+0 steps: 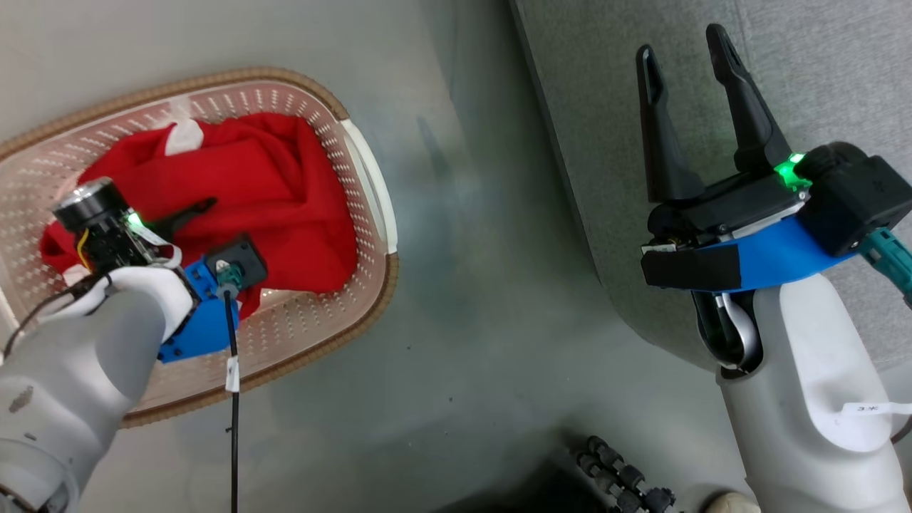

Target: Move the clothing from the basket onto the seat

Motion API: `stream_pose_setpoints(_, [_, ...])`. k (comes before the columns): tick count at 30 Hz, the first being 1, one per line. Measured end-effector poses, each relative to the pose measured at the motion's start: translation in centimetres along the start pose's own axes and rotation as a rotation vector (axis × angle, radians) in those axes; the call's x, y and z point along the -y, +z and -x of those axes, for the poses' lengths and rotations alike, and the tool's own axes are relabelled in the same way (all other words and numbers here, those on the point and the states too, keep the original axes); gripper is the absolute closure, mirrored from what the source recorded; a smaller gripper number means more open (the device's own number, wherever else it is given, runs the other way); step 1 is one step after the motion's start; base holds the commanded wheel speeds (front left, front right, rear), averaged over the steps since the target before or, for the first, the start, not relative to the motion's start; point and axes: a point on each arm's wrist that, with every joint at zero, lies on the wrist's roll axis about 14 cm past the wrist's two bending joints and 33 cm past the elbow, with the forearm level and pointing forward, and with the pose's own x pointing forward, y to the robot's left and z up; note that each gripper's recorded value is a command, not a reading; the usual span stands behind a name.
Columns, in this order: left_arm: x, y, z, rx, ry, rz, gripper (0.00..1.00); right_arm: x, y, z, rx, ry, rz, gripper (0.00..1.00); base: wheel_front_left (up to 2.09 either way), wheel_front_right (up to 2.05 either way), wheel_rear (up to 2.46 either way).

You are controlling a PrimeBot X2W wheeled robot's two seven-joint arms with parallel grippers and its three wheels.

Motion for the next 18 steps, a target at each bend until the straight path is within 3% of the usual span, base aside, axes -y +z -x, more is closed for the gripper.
stream_pose_setpoints(16, [-0.7,-1.7,-3.8,-0.032,-0.022,0.002,0.0,0.4,-2.9,-0.6,-0.048,-0.002,0.008,0.0,0.0,0.0,0.0])
stream_pose_setpoints(17, [-0.7,-1.6,-3.9,-0.031,-0.023,0.002,0.51,0.4,-3.0,-0.6,-0.049,-0.002,0.008,0.0,0.0,0.0,0.0])
stream_pose_setpoints(18, [-0.6,-1.6,-3.9,-0.031,-0.024,0.001,0.78,0.4,-3.0,-0.6,-0.049,-0.002,0.007,0.0,0.0,0.0,0.0])
